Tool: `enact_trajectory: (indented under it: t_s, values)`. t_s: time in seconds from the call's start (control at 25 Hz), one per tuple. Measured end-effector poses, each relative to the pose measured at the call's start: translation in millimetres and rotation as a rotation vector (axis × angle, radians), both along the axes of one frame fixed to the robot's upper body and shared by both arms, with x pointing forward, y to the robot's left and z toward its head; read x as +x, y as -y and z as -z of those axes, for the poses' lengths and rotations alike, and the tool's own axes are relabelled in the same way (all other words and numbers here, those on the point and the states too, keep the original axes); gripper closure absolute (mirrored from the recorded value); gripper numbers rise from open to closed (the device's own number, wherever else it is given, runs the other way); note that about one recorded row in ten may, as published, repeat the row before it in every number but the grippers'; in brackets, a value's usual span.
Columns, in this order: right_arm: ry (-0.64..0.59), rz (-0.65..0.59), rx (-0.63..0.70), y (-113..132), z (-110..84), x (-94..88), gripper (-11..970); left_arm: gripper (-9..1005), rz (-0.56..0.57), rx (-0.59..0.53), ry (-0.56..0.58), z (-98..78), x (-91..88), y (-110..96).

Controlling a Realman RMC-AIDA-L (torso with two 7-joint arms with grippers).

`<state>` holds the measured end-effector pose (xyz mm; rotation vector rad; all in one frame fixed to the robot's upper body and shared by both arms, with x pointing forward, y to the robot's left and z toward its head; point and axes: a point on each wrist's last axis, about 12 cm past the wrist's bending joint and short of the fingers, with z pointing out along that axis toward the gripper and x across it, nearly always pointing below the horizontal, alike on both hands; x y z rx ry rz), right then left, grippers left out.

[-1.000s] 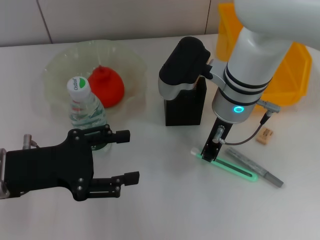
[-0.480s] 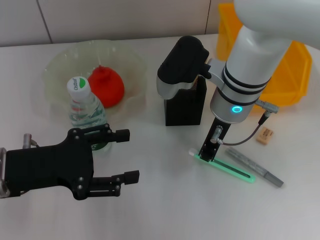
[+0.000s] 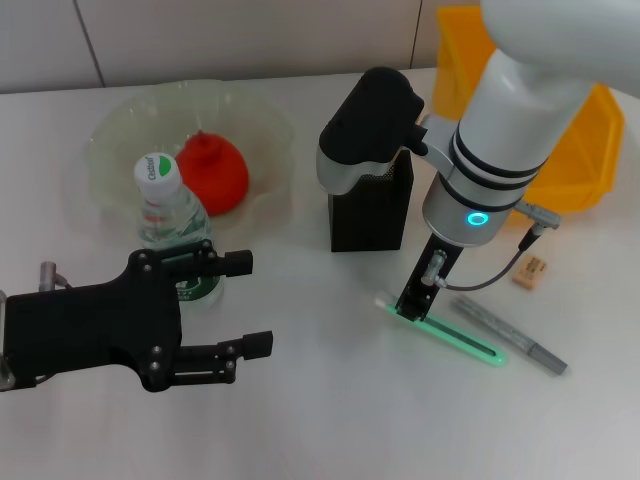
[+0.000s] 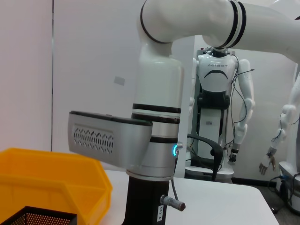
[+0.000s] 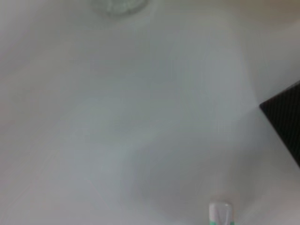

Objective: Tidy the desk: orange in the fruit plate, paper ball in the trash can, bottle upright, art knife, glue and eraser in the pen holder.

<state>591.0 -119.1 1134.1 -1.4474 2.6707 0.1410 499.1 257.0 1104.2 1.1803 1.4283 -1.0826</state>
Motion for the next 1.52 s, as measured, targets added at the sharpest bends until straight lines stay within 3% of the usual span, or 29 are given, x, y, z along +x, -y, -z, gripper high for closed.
enact_trajectory:
  t_s: [0.52, 0.72, 0.92, 1.16, 1.52]
  values:
    - [0.074, 0.037, 0.044, 15.1, -20.2, -8.6, 869, 194, 0.001, -0.001, -0.001, 0.1, -0.1, 0.4]
    - [0.145, 0.065, 0.108, 25.6, -43.5, -14.0, 869, 194, 0.001, -0.001, -0.001, 0.2, -0.2, 0.6]
    - [0.182, 0.073, 0.131, 29.0, -53.4, -17.4, 869, 194, 0.002, -0.003, -0.002, 0.2, -0.4, 1.2]
    - [0.298, 0.083, 0.2, 36.4, -84.4, -29.6, 870, 194, 0.008, -0.003, -0.009, 1.4, -1.2, 2.7]
    - [0.426, 0.076, 0.26, 38.8, -114.3, -45.4, 870, 194, 0.01, -0.006, -0.013, 2.7, -2.0, 3.2]
